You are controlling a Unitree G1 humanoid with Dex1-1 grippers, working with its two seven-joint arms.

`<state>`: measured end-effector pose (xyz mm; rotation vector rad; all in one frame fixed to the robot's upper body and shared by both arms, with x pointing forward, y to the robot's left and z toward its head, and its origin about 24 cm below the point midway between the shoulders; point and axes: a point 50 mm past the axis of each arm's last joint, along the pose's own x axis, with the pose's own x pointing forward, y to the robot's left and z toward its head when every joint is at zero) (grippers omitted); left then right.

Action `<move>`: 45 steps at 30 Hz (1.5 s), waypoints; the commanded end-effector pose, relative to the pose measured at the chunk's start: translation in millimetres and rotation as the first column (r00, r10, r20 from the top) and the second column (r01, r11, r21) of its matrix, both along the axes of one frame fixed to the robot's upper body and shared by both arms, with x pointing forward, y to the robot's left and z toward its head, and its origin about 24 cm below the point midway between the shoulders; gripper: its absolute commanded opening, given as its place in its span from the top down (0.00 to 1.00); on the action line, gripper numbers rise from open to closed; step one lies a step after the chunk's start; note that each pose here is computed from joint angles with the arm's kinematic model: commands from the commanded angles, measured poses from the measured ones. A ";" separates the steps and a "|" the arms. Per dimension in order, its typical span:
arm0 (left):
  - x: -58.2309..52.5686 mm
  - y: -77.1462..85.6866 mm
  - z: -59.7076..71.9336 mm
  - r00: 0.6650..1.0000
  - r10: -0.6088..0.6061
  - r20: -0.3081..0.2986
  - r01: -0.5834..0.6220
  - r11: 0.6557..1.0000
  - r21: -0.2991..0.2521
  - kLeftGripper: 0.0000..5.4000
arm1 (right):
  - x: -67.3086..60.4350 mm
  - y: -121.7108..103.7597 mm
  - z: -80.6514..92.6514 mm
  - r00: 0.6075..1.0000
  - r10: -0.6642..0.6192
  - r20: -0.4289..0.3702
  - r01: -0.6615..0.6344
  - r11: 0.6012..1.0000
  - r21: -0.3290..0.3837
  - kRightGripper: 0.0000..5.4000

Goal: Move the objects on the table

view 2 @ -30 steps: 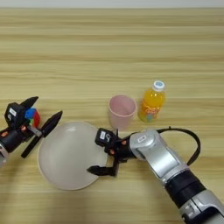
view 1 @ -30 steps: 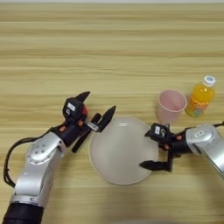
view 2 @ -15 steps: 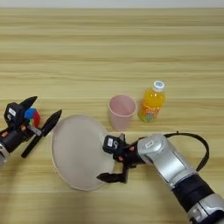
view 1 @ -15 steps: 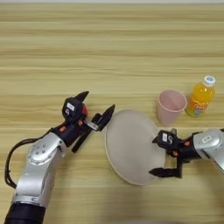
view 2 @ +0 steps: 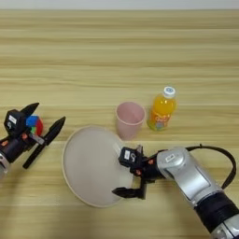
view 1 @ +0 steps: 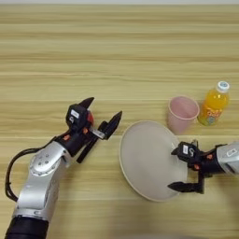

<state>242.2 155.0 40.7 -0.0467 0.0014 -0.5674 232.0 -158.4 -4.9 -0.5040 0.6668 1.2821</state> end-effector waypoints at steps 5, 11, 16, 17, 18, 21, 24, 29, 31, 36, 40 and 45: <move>2.3 -1.1 -0.1 1.000 -0.002 0.004 0.002 1.000 0.011 0.00 | -16.3 -17.1 -8.5 0.998 -0.007 -0.070 0.002 0.998 -0.065 0.00; 2.2 -1.2 -0.7 1.000 -0.001 0.001 0.001 1.000 0.012 0.00 | -19.9 -25.5 -4.2 0.997 0.003 -0.077 -0.009 0.997 -0.080 0.00; 2.2 -2.0 -1.0 1.000 -0.004 0.001 0.004 1.000 0.012 0.00 | -21.6 -39.1 1.6 0.997 0.000 -0.082 -0.008 0.994 -0.106 0.00; 2.2 -2.1 -1.2 1.000 -0.004 0.000 0.004 1.000 0.012 0.00 | -21.9 -40.8 2.5 0.997 -0.001 -0.082 -0.008 0.994 -0.108 0.00; 2.2 -2.1 -1.5 1.000 -0.004 -0.001 0.004 1.000 0.012 0.00 | -22.1 -41.7 3.0 0.997 -0.003 -0.082 -0.006 0.994 -0.109 0.00; 3.0 -2.7 -2.5 1.000 -0.004 -0.004 0.004 1.000 0.011 0.00 | -21.8 -39.2 5.5 0.997 -0.013 -0.081 0.006 0.996 -0.084 0.00; 3.8 -4.0 -2.4 1.000 -0.008 -0.003 0.009 1.000 0.011 0.00 | -20.5 -33.9 9.5 0.998 -0.007 -0.062 0.003 0.998 -0.055 0.00; 4.4 -2.9 -2.1 1.000 -0.007 -0.002 0.007 1.000 0.014 0.00 | -18.1 -23.5 21.2 1.000 0.005 -0.027 -0.005 1.000 0.004 0.00; 4.7 -3.1 -2.3 1.000 -0.008 -0.002 0.008 1.000 0.014 0.00 | -17.2 -20.9 23.9 1.000 0.005 -0.015 -0.005 1.000 0.019 0.00; 5.8 -2.5 -2.0 1.000 -0.010 -0.001 0.010 1.000 0.017 0.00 | -12.8 -13.3 35.8 1.000 0.003 0.030 -0.005 0.997 0.072 0.00; 6.9 -1.5 -2.1 1.000 -0.014 -0.002 0.014 1.000 0.023 0.00 | -4.7 -4.1 64.7 0.994 -0.012 0.113 -0.009 0.983 0.183 0.00; 9.0 -0.7 -2.6 1.000 -0.011 -0.001 0.011 0.999 0.030 0.00 | 10.7 -2.4 103.9 0.964 -0.135 0.228 0.042 0.928 0.370 0.00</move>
